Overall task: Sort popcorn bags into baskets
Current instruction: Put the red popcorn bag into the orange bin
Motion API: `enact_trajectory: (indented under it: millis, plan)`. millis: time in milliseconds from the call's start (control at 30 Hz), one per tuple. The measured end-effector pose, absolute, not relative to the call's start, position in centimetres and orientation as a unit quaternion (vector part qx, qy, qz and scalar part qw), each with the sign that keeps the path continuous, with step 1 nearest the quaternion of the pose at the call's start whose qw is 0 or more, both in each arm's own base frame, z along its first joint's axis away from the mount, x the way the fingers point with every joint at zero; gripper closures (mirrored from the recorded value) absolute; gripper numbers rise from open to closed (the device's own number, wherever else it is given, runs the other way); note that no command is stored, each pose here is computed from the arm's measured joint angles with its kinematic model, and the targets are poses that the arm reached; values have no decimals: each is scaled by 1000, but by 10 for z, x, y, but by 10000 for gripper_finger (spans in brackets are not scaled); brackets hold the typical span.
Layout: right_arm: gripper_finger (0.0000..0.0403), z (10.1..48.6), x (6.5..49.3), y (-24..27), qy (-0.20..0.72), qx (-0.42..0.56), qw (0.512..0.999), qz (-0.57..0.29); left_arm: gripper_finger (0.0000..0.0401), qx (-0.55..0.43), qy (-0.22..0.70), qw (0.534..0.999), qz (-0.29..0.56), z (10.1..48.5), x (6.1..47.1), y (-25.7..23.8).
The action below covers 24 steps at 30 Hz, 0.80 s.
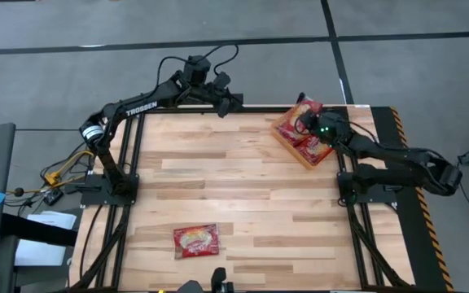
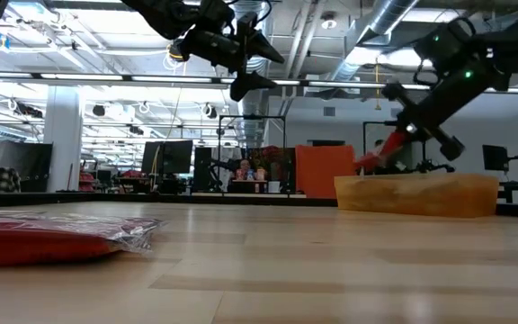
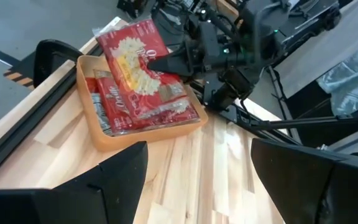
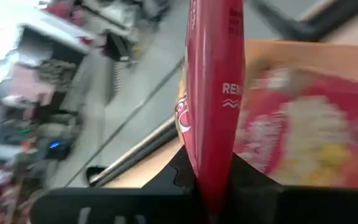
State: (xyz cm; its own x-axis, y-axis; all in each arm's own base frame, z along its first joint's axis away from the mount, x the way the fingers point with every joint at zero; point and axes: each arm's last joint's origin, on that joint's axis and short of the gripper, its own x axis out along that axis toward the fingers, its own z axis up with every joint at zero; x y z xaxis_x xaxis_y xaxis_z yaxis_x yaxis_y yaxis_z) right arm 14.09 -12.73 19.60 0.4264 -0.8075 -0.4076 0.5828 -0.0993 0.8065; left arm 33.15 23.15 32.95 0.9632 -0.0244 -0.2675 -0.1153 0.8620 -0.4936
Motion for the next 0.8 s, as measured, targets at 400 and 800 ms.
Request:
enact_trajectory:
  millis: [400, 800]
  plan:
    - [338, 174, 149, -135, -58, 517, 646, -558, 129, -256, 144, 955, 40, 327, 330, 232]
    - [174, 171, 157, -143, -44, 511, 678, -525, 129, -269, 172, 947, 37, 321, 328, 231]
